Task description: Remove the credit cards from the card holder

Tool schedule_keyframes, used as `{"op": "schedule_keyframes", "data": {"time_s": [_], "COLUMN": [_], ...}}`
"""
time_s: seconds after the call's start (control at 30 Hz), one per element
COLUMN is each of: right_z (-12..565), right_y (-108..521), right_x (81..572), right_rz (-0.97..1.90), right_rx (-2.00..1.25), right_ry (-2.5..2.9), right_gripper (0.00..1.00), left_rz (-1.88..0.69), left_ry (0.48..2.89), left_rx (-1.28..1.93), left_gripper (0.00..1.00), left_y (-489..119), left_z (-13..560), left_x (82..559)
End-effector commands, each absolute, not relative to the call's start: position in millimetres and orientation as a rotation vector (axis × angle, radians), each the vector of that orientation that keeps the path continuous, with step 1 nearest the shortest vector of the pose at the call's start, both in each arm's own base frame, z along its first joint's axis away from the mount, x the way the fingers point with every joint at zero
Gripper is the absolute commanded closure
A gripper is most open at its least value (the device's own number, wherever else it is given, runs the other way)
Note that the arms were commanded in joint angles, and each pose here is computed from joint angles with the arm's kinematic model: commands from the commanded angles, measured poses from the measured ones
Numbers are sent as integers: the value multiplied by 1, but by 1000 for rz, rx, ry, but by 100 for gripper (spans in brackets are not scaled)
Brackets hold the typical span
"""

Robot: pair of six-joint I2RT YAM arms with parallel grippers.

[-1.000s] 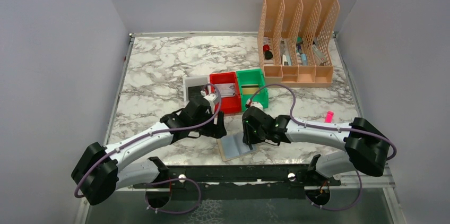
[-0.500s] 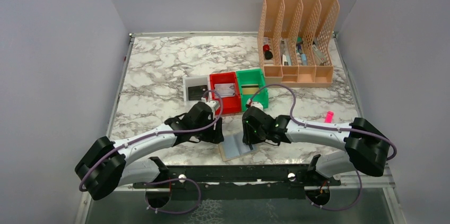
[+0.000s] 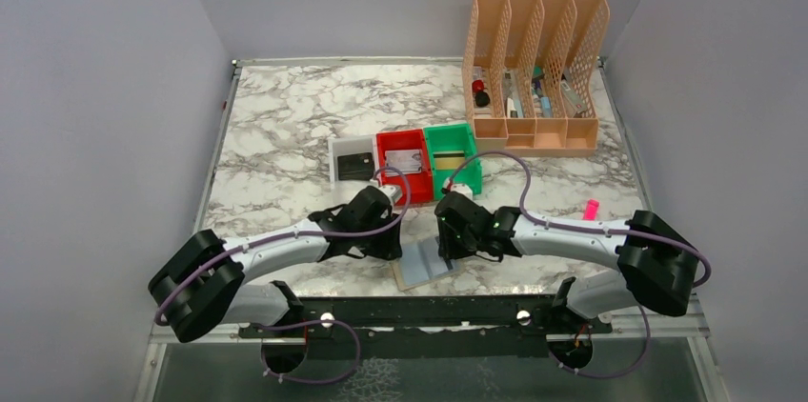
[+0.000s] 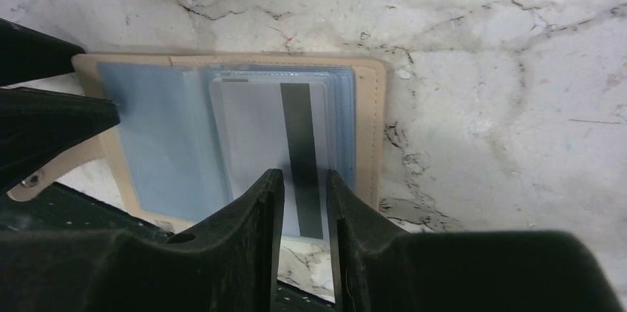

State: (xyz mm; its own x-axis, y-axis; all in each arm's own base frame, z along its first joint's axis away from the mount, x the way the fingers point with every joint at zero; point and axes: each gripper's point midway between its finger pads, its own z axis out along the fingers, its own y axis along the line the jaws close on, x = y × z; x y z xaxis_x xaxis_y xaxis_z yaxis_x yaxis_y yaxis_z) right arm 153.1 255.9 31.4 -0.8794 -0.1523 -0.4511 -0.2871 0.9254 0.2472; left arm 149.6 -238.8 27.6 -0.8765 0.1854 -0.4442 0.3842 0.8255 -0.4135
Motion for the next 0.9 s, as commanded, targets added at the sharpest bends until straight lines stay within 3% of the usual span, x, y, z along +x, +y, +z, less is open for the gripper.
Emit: {"op": "schedule_keyframes", "data": {"time_s": [0.0,0.27,0.57,0.73,0.87], "right_z": [21,43,41,41,49], "right_y": [259,278,280,264,248], "right_x": [143,138,135,142,151], "right_rz": [464,652,682,580,502], "right_rx": [-357,-396,-383,-305,-258], "right_ry": [2686,2621,2637,2626,2576], "right_gripper": [70,77,77,75,69], "left_rz": [-671,-663,-641,-530,-540], "left_ry": [2601,2571,2534,2495,2433], "left_rx": [407,399,421,395,363], "left_gripper": [58,72,76,67,49], "left_y": [-243,-249,-256,-249,-250], "left_z": [27,31,38,51,75], "left_x": [159,169,182,200,207]}}
